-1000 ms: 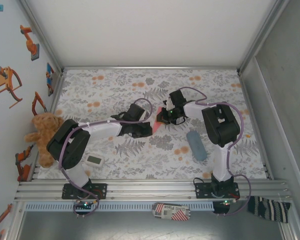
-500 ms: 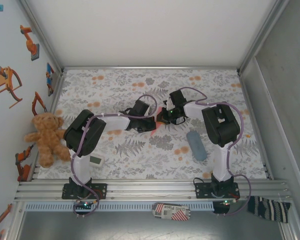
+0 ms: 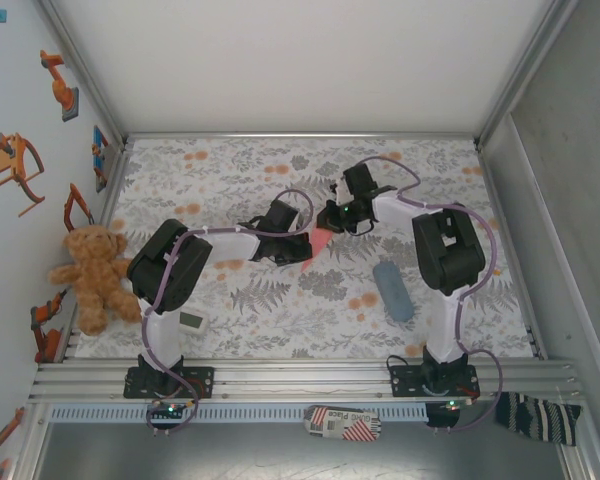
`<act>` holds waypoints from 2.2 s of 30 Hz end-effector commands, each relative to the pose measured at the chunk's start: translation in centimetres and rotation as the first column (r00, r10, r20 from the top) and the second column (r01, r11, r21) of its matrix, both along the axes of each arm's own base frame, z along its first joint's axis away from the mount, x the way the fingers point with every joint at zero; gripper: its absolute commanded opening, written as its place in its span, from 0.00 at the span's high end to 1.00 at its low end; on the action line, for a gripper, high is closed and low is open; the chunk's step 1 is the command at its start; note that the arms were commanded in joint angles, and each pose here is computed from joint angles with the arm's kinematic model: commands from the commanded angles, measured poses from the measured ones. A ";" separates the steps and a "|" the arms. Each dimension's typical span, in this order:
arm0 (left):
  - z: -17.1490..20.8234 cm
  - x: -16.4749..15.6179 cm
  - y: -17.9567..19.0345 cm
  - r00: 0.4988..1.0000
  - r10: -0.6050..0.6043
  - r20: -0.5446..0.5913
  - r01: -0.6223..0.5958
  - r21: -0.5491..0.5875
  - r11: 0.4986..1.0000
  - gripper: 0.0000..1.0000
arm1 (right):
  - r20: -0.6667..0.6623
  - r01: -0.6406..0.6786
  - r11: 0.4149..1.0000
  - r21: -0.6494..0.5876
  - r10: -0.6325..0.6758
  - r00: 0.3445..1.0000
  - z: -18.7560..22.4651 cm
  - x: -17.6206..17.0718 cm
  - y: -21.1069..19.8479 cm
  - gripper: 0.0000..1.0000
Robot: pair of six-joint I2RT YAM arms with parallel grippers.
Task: Fold a paper plane with a square sheet of paper (pick it up from the middle)
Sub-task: Fold the wing for the fifth time at the center of the table.
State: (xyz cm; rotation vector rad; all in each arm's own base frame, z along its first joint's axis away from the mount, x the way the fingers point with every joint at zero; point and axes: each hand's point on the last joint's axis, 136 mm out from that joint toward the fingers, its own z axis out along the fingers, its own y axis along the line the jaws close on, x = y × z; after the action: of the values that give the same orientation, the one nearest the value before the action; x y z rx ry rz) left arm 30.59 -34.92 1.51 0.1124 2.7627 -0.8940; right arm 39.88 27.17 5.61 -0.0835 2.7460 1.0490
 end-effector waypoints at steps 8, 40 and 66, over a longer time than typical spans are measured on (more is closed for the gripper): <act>-3.5 -2.4 2.6 0.994 0.026 -0.110 -0.013 0.116 0.993 0.98 | 0.027 0.002 0.998 -0.064 -0.001 1.000 -0.3 2.2 -1.9 0.90; 3.9 1.3 -1.8 0.998 -0.046 0.047 0.049 -0.049 0.998 0.92 | -0.093 -0.003 0.994 -0.110 -0.007 0.996 -6.5 0.9 -3.7 0.90; -3.3 2.9 -0.8 0.995 0.063 -0.076 -0.057 0.080 0.995 0.98 | 0.091 0.019 1.000 0.007 -0.019 0.996 3.1 2.3 -2.6 0.90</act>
State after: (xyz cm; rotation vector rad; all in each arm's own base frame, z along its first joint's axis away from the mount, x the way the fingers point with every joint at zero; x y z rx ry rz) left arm 35.35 -37.88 1.60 0.0640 2.7343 -0.9052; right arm 42.31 24.80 6.15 -0.1029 2.7133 1.0169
